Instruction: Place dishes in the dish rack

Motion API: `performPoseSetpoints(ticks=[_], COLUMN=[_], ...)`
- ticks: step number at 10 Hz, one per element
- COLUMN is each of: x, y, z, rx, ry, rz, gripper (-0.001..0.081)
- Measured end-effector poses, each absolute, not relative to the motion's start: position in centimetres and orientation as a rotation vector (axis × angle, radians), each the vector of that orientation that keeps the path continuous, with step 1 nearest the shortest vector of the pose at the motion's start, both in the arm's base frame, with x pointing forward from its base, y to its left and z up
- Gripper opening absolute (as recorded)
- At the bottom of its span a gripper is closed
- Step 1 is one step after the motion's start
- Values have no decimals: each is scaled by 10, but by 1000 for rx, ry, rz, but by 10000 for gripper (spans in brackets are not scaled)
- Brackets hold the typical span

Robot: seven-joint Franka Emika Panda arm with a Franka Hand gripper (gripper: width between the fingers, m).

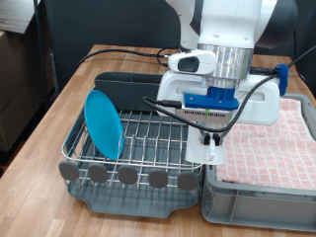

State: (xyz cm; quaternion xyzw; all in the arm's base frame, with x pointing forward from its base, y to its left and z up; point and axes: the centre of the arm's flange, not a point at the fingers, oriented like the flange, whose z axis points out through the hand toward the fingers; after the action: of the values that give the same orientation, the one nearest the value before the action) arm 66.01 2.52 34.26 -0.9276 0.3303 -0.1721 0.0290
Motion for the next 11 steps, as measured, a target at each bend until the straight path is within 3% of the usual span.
performPoseSetpoints(ticks=[11], x=[668], y=[4], z=[300], rx=[-2892], ry=[1077], rz=[-483], gripper=[70])
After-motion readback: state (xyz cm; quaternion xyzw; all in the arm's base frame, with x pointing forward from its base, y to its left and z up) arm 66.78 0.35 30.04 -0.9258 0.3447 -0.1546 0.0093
